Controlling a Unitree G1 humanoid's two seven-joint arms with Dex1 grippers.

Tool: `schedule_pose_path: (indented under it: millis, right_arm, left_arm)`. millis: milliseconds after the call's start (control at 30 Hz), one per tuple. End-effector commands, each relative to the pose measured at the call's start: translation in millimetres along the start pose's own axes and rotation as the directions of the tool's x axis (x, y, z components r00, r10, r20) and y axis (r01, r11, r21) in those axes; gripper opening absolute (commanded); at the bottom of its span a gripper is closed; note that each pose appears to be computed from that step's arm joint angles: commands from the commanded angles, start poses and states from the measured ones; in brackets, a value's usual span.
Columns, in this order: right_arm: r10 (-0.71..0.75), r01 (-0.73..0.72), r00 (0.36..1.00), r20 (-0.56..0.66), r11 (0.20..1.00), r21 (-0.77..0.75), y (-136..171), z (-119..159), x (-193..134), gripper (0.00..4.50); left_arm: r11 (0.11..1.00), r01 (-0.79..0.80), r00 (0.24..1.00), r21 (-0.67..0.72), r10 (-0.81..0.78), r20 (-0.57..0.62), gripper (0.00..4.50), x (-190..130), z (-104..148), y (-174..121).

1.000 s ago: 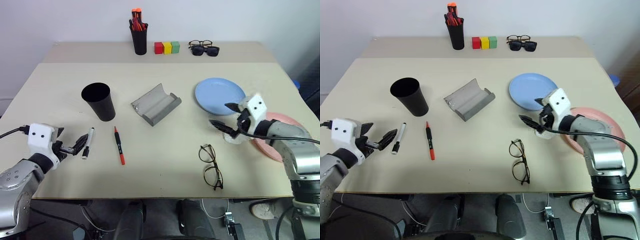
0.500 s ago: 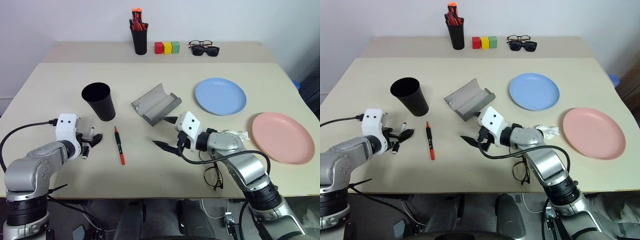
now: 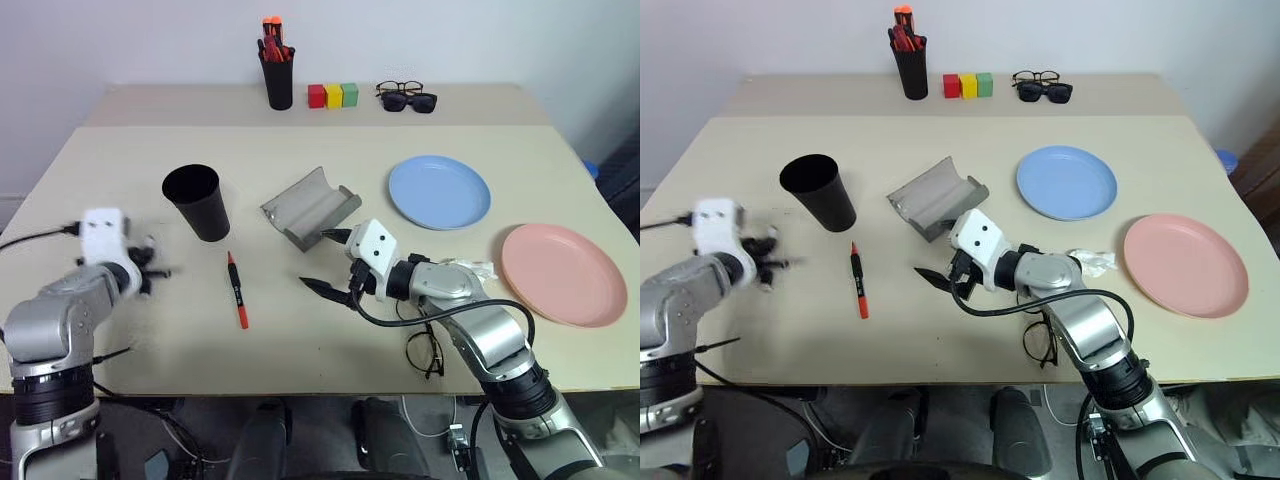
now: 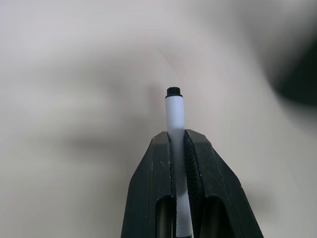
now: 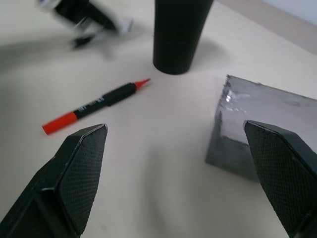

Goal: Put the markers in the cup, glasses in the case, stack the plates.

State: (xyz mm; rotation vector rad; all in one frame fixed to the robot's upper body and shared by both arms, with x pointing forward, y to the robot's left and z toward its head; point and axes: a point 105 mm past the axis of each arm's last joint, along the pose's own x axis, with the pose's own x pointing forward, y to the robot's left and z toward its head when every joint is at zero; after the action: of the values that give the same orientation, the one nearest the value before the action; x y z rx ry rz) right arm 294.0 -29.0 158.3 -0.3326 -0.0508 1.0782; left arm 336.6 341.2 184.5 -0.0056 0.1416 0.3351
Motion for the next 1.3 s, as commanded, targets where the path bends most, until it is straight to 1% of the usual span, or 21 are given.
schedule_pose_path:
  millis: [33,67,100,133,167,233,300,367,433,533,633,767,833,967,1033,1067,1133,1167,1233,1267,1300]
  right_arm:
    - [-0.012,0.016,0.995,0.097,0.999,-0.038,-7.0,24.6,3.4,4.5]
    - [-0.026,0.03,0.993,0.115,0.999,-0.036,-10.6,28.0,5.8,4.5]
    - [-0.049,0.053,0.99,0.134,0.998,-0.031,-15.7,31.7,9.3,4.5]
    - [-0.064,0.069,0.987,0.147,0.997,-0.026,-19.1,34.2,12.3,4.5]
    - [-0.073,0.077,0.985,0.154,0.997,-0.023,-21.1,35.5,14.3,4.5]
    - [-0.106,0.113,0.98,0.168,0.993,-0.031,-27.5,38.2,19.8,4.5]
    - [-0.117,0.125,0.977,0.179,0.992,-0.035,-29.3,40.0,23.5,4.5]
    - [-0.12,0.129,0.975,0.185,0.991,-0.036,-28.8,40.7,25.1,4.5]
    - [-0.123,0.132,0.974,0.189,0.991,-0.036,-28.0,40.6,25.8,4.5]
    - [-0.136,0.143,0.973,0.185,0.989,-0.028,-27.2,37.8,25.6,4.5]
    - [-0.142,0.149,0.973,0.184,0.989,-0.024,-26.9,37.0,25.3,4.5]
    - [-0.142,0.149,0.972,0.187,0.989,-0.022,-26.8,38.0,25.9,4.5]
    - [-0.141,0.148,0.972,0.188,0.989,-0.022,-27.5,38.4,26.4,4.5]
    - [-0.14,0.147,0.972,0.186,0.989,-0.022,-28.7,37.9,25.9,4.5]
    - [-0.141,0.147,0.974,0.179,0.989,-0.021,-29.2,35.6,25.0,4.5]
    - [-0.14,0.146,0.974,0.176,0.989,-0.02,-29.6,34.5,24.5,4.5]
    - [-0.139,0.144,0.976,0.17,0.989,-0.02,-31.0,32.6,23.7,4.5]
    - [-0.138,0.143,0.976,0.167,0.99,-0.019,-31.8,31.8,23.4,4.5]
    - [-0.134,0.139,0.977,0.164,0.99,-0.019,-33.1,30.5,23.4,4.5]
    - [-0.131,0.136,0.978,0.163,0.991,-0.02,-33.8,30.1,23.7,4.5]
    - [-0.127,0.132,0.978,0.163,0.991,-0.022,-34.2,29.9,24.3,4.5]
  left_arm:
    - [0.995,-0.078,0.928,-0.059,0.094,0.36,0.04,-13.1,78.3,18.8]
    - [0.998,-0.052,0.901,-0.034,0.062,0.429,0.04,-15.6,93.3,10.0]
    - [1.0,0.007,0.878,0.01,-0.011,0.479,0.04,-15.7,104.6,-8.7]
    - [0.998,0.048,0.858,0.044,-0.063,0.509,0.04,-16.0,111.4,-21.8]
    - [0.995,0.074,0.847,0.063,-0.096,0.523,0.04,-15.8,114.3,-29.6]
    - [0.976,0.149,0.814,0.158,-0.212,0.54,0.04,-14.0,116.7,-61.7]
    - [0.962,0.196,0.791,0.192,-0.271,0.548,0.04,-13.1,116.1,-81.4]
    - [0.958,0.232,0.788,0.166,-0.285,0.546,0.04,-11.2,110.5,-92.3]
    - [0.954,0.258,0.793,0.151,-0.298,0.531,0.04,-9.4,102.7,-99.9]
    - [0.941,0.297,0.792,0.163,-0.338,0.508,0.04,-10.4,90.1,-113.9]
    - [0.935,0.309,0.801,0.173,-0.354,0.482,0.04,-9.9,80.1,-119.5]
    - [0.94,0.298,0.806,0.164,-0.34,0.485,1.59,-11.6,77.6,-118.9]
    - [0.947,0.285,0.803,0.15,-0.322,0.502,2.55,-13.9,80.8,-116.3]
    - [0.948,0.309,0.75,0.069,-0.288,0.595,2.55,-33.9,101.4,-104.2]
    - [0.904,0.422,0.705,0.07,-0.375,0.602,2.55,-56.5,102.8,-105.4]
    - [0.866,0.494,0.685,0.078,-0.443,0.578,2.55,-67.0,98.2,-109.8]
    - [0.785,0.602,0.643,0.142,-0.583,0.497,2.55,-87.5,83.8,-120.5]
    - [0.738,0.653,0.628,0.171,-0.654,0.421,2.55,-96.8,71.5,-125.9]
    - [0.663,0.722,0.613,0.199,-0.746,0.26,3.09,-111.1,46.0,-132.8]
    - [0.643,0.739,0.621,0.202,-0.766,0.167,3.39,-114.5,31.9,-133.9]
    - [0.636,0.746,0.636,0.197,-0.769,0.073,3.86,-114.8,17.6,-133.6]
